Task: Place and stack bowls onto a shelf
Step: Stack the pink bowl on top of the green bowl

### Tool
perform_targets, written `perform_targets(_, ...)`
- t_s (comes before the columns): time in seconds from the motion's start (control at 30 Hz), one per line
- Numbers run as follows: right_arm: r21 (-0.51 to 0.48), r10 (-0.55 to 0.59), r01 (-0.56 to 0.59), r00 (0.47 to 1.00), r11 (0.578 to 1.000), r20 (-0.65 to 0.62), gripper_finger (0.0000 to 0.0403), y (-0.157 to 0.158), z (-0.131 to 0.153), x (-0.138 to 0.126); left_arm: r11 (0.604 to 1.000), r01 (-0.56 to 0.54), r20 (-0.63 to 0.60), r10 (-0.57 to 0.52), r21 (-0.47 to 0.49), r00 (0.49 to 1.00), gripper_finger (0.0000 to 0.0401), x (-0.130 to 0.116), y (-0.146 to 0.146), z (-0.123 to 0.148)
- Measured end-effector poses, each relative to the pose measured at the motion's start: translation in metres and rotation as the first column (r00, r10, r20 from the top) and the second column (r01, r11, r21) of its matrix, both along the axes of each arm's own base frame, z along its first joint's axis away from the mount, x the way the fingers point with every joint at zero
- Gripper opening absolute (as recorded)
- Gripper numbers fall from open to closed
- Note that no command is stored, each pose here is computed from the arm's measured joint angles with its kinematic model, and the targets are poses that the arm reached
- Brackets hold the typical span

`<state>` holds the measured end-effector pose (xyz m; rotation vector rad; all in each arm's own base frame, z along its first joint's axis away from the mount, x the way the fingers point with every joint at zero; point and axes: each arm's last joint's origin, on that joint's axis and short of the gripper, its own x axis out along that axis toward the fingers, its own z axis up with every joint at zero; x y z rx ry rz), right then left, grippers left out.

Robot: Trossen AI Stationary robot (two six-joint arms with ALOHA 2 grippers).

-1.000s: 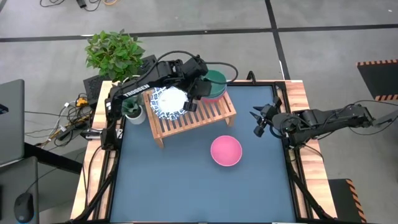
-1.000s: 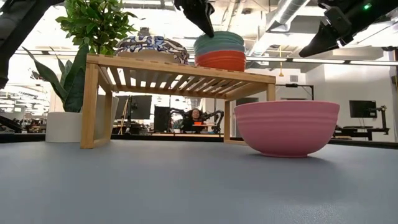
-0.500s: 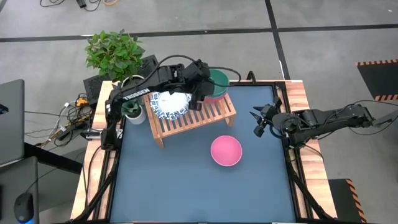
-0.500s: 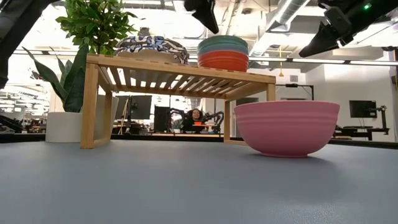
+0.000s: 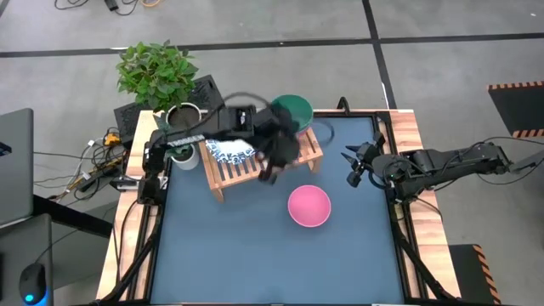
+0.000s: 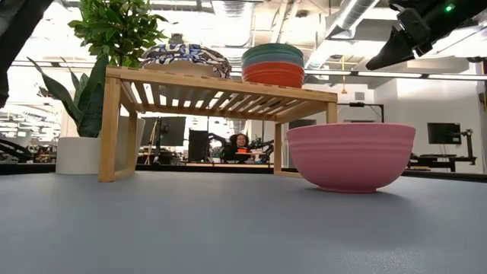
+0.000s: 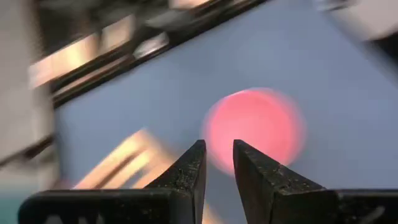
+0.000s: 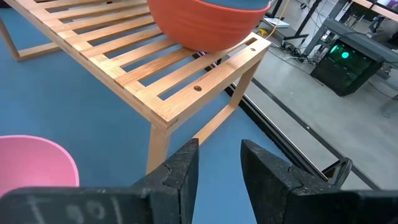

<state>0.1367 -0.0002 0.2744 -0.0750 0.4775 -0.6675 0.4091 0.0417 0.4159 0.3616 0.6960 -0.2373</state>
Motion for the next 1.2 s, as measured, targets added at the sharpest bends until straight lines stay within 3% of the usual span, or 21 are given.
perform_targets(0.13,0.0,0.0,0.0,1.0,1.0,0.0,0.0145,0.0,0.0,0.0,0.988,0.15,-0.041,-0.151,-0.026,0.988,0.0071,0.009,-0.04,-0.021)
perform_targets(0.33,0.005,-0.002,0.002,1.0,1.0,0.003,0.0145,0.0,0.0,0.0,0.97,0.216,-0.099,-0.206,0.114,0.974,0.0101,0.024,-0.094,-0.079)
perform_targets(0.47,0.017,-0.008,0.008,1.0,1.0,0.014,0.0145,0.0,0.0,0.0,0.961,0.231,-0.095,-0.218,0.15,0.971,0.0137,0.029,-0.113,-0.117)
perform_targets(0.73,0.022,-0.009,0.009,1.0,1.0,0.019,0.0145,0.0,0.0,0.0,0.961,0.215,-0.094,-0.201,0.175,0.975,0.0202,0.031,-0.117,-0.166)
perform_targets(0.97,0.025,-0.011,0.011,1.0,1.0,0.022,0.0145,0.0,0.0,0.0,0.967,0.198,-0.138,-0.177,0.162,0.975,0.0204,0.039,-0.108,-0.2)
perform_targets(1.2,0.025,-0.012,0.011,1.0,1.0,0.019,0.0145,0.0,0.0,0.0,0.981,0.187,-0.16,-0.177,0.052,0.971,0.0202,0.047,-0.095,-0.217)
